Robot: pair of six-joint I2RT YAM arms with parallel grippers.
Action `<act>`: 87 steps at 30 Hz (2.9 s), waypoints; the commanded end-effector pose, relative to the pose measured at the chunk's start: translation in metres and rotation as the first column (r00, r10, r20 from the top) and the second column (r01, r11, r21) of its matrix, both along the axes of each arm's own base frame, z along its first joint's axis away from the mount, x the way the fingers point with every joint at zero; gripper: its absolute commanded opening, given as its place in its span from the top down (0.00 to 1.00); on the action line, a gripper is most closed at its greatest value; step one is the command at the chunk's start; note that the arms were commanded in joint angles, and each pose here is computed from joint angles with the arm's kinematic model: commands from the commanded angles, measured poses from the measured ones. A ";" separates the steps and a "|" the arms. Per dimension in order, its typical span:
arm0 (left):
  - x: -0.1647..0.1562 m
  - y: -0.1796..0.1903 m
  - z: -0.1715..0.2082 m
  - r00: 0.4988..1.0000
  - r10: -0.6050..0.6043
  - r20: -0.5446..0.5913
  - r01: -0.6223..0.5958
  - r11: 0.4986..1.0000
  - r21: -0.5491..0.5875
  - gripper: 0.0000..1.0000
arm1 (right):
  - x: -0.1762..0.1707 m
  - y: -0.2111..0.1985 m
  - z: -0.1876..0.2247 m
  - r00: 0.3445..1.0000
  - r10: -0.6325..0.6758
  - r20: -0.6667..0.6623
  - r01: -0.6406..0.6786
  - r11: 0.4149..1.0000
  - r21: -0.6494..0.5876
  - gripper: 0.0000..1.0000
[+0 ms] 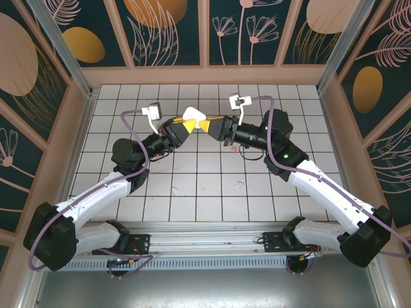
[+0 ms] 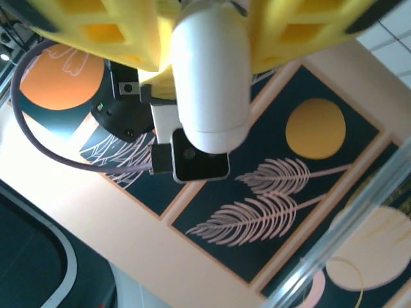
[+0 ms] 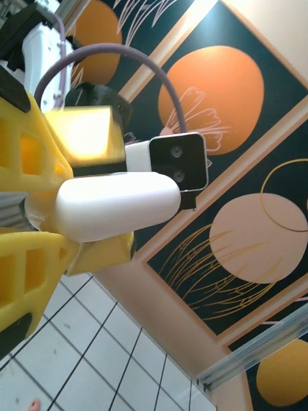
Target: Insert the wireless bluetooth earbuds into the charging case
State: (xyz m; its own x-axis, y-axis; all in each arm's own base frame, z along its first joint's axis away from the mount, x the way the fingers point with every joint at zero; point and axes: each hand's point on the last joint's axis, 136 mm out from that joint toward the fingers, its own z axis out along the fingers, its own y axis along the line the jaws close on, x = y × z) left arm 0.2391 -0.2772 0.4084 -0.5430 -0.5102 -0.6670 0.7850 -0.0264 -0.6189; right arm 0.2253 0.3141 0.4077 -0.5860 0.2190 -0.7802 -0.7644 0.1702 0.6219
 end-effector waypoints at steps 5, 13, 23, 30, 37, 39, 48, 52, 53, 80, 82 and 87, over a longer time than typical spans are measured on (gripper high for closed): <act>-0.004 0.004 0.010 0.977 0.111 0.181 -0.153 0.961 0.232 0.28 | 0.005 -0.016 0.007 0.980 -0.009 0.198 0.043 0.984 -0.170 0.96; -0.005 0.033 0.016 0.829 0.225 0.512 -0.465 0.785 0.409 0.18 | 0.011 -0.030 -0.005 0.965 0.088 0.246 -0.001 0.943 -0.334 0.96; 0.003 0.010 0.006 0.869 0.033 0.494 -0.368 0.712 0.598 0.36 | 0.002 -0.030 -0.014 0.925 0.161 0.344 -0.021 0.926 -0.378 0.98; -0.014 -0.005 -0.002 0.891 -0.061 0.450 -0.204 0.832 0.517 0.36 | 0.000 -0.025 -0.017 0.924 0.204 0.324 -0.074 0.925 -0.373 0.99; -0.019 -0.003 -0.010 0.918 -0.143 0.370 -0.042 0.893 0.449 0.47 | -0.009 -0.019 -0.019 0.924 0.262 0.280 -0.163 0.929 -0.331 0.99; -0.021 -0.003 -0.008 0.916 -0.151 0.371 -0.028 0.900 0.436 0.50 | -0.010 -0.019 -0.021 0.924 0.268 0.272 -0.171 0.927 -0.333 0.99; -0.020 -0.006 -0.020 0.927 -0.179 0.331 0.020 0.901 0.432 0.59 | -0.012 -0.019 -0.026 0.926 0.277 0.256 -0.183 0.924 -0.336 1.00; -0.017 -0.008 -0.026 0.933 -0.183 0.308 0.031 0.898 0.440 0.54 | -0.012 -0.019 -0.026 0.925 0.280 0.256 -0.188 0.924 -0.333 1.00; -0.017 -0.008 -0.027 0.934 -0.185 0.306 0.033 0.897 0.441 0.54 | -0.012 -0.019 -0.026 0.926 0.281 0.254 -0.189 0.924 -0.333 1.00; -0.013 0.003 -0.034 0.933 -0.090 0.349 -0.092 0.876 0.473 1.00 | 0.011 -0.029 -0.025 0.963 0.147 0.225 -0.066 0.942 -0.329 0.43; -0.018 0.004 -0.034 0.929 -0.104 0.356 -0.083 0.877 0.473 1.00 | 0.012 -0.028 -0.029 0.965 0.137 0.224 -0.055 0.941 -0.334 0.41; -0.024 0.005 -0.036 0.926 -0.125 0.357 -0.065 0.877 0.476 1.00 | 0.008 -0.015 -0.035 0.963 0.178 0.201 -0.101 0.933 -0.345 0.34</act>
State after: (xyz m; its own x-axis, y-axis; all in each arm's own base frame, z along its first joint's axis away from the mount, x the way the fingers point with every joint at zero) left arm 0.2241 -0.2742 0.3708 -0.2540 -0.0771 -0.9641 0.9459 0.1881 -0.2643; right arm 0.2350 0.2906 0.3709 -0.4087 -0.1439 -0.9013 -0.8988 0.2352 0.3700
